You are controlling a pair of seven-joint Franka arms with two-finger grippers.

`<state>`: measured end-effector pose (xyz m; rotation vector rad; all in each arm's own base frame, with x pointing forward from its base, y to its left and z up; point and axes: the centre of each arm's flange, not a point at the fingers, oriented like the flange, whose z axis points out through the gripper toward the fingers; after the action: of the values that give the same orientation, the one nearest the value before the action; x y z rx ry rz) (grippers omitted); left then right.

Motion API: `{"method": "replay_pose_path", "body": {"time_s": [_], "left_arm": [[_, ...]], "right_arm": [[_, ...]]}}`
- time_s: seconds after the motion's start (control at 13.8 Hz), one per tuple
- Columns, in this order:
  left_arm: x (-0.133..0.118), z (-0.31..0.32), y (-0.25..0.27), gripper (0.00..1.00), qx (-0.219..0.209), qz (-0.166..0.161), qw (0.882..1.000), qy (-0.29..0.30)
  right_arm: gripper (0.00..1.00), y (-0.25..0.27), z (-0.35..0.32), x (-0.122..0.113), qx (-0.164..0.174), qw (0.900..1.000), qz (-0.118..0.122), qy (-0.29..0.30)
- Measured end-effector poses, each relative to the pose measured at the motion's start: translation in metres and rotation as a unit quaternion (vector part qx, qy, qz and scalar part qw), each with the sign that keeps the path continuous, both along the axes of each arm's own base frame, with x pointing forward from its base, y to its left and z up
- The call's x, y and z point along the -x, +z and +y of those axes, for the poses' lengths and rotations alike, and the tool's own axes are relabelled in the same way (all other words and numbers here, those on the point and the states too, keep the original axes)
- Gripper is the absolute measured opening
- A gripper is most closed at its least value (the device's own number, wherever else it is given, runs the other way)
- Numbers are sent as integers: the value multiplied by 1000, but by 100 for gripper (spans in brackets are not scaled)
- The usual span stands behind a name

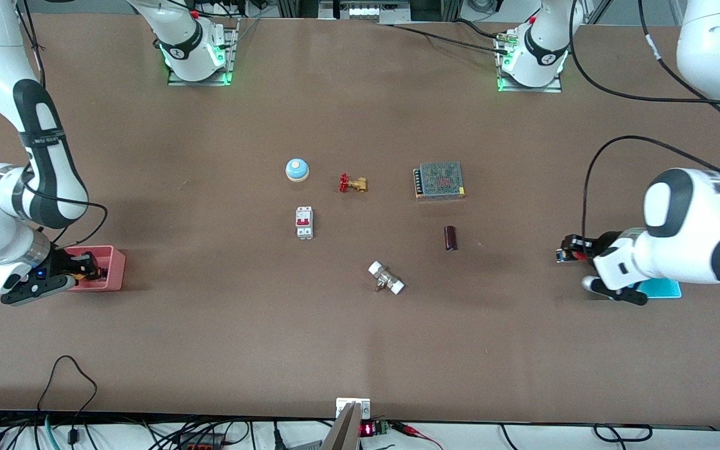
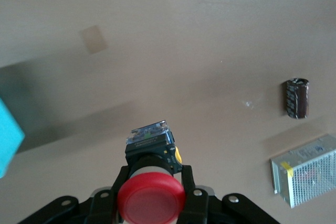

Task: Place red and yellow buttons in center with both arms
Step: 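Lift the yellow button with the right gripper while the left lifts red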

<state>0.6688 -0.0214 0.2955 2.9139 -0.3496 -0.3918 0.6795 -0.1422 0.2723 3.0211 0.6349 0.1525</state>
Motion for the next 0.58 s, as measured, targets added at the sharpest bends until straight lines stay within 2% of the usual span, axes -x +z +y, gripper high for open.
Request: {"method": "replay_pose_path", "body": {"time_s": [0.14, 0.29, 0.43, 0.58], "left_arm": [[13, -14, -26, 42, -3, -5, 1000, 1], [31, -23, -37, 42, -7, -8, 1000, -2], [47, -27, -35, 42, -13, -12, 1000, -6], [56, -29, -36, 42, -16, -25, 1000, -6]], "right_arm": [[39, 52, 4, 5, -4, 1000, 14, 12], [39, 108, 28, 16, -15, 999, 37, 13], [39, 151, 78, 27, -23, 998, 53, -31], [39, 165, 139, 34, -26, 994, 62, -82]]}}
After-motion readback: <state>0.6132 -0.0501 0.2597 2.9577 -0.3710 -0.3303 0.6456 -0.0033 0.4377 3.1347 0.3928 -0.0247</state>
